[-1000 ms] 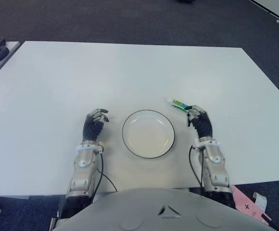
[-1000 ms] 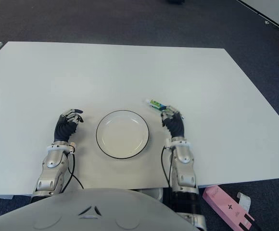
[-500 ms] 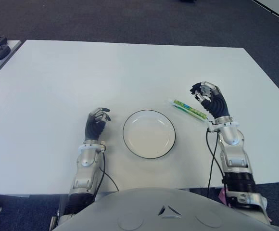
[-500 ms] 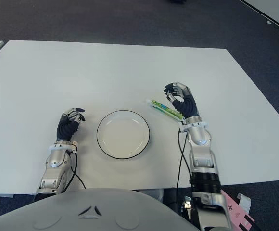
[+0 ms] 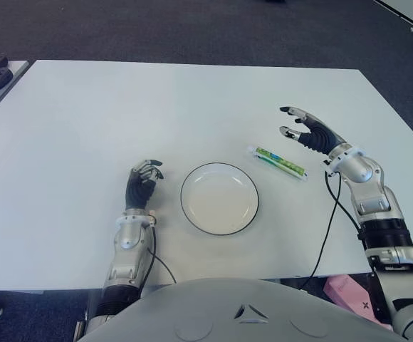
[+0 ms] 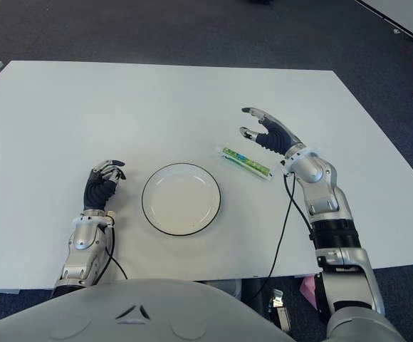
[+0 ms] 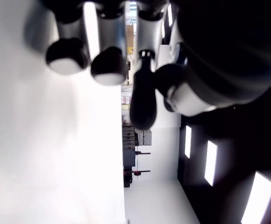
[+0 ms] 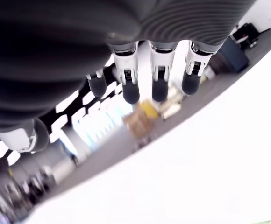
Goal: Put the toothpaste on the table into the plate.
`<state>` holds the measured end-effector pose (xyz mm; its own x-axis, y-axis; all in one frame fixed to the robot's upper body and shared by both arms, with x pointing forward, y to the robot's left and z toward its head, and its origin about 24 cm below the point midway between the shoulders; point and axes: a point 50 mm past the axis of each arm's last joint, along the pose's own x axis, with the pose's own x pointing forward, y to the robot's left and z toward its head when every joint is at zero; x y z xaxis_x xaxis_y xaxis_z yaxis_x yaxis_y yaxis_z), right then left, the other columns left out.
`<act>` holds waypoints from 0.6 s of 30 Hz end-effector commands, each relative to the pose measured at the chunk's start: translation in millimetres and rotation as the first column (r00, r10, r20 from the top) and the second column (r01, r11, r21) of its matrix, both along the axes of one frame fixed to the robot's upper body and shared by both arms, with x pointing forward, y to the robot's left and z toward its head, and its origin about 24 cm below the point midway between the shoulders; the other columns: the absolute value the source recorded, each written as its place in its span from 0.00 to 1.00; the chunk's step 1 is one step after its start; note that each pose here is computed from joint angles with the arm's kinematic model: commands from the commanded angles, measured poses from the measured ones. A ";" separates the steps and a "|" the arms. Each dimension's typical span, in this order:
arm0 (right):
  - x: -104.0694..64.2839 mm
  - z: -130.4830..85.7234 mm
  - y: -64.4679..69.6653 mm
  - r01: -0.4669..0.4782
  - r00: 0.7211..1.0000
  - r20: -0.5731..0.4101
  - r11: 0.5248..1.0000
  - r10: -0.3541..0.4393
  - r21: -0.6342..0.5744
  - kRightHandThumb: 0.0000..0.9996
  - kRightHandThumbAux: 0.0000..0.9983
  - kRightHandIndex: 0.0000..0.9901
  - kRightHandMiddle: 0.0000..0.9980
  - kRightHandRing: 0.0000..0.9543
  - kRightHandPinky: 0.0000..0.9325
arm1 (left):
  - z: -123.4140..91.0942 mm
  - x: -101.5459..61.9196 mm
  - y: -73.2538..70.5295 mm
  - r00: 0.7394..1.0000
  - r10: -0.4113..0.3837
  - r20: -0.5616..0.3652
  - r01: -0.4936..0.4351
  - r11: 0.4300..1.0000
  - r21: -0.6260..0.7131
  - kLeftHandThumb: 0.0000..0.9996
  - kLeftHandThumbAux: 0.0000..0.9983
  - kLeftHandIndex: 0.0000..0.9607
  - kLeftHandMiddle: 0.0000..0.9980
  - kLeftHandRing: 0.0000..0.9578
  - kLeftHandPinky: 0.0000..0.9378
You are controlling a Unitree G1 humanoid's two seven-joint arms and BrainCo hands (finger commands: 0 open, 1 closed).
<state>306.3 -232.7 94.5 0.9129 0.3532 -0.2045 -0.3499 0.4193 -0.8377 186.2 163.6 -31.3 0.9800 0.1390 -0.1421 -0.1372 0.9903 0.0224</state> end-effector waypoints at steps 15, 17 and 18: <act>27.1 -17.5 -6.4 -0.130 0.991 -0.066 0.935 0.114 -0.329 0.58 0.13 0.00 0.00 0.00 0.00 | -16.3 -13.4 0.7 0.996 0.021 -0.083 -0.024 0.999 -0.033 0.70 0.72 0.46 0.89 0.92 0.93; 28.4 -20.0 -5.1 -0.155 0.987 -0.087 0.918 0.132 -0.365 0.58 0.11 0.00 0.00 0.00 0.00 | -16.2 -13.6 0.9 0.997 0.030 -0.074 -0.032 0.999 -0.030 0.70 0.72 0.46 0.89 0.93 0.94; 29.0 -20.9 -4.5 -0.168 0.985 -0.099 0.908 0.140 -0.383 0.58 0.11 0.00 0.00 0.00 0.00 | -16.3 -13.6 1.2 0.997 0.033 -0.069 -0.035 0.999 -0.029 0.70 0.72 0.46 0.89 0.93 0.94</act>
<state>333.3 -238.4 77.0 0.8557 0.3670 -0.3648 -0.4209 0.0834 -0.9033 184.3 164.4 -31.5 0.9808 0.1477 -0.1276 -0.1483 0.9889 0.0043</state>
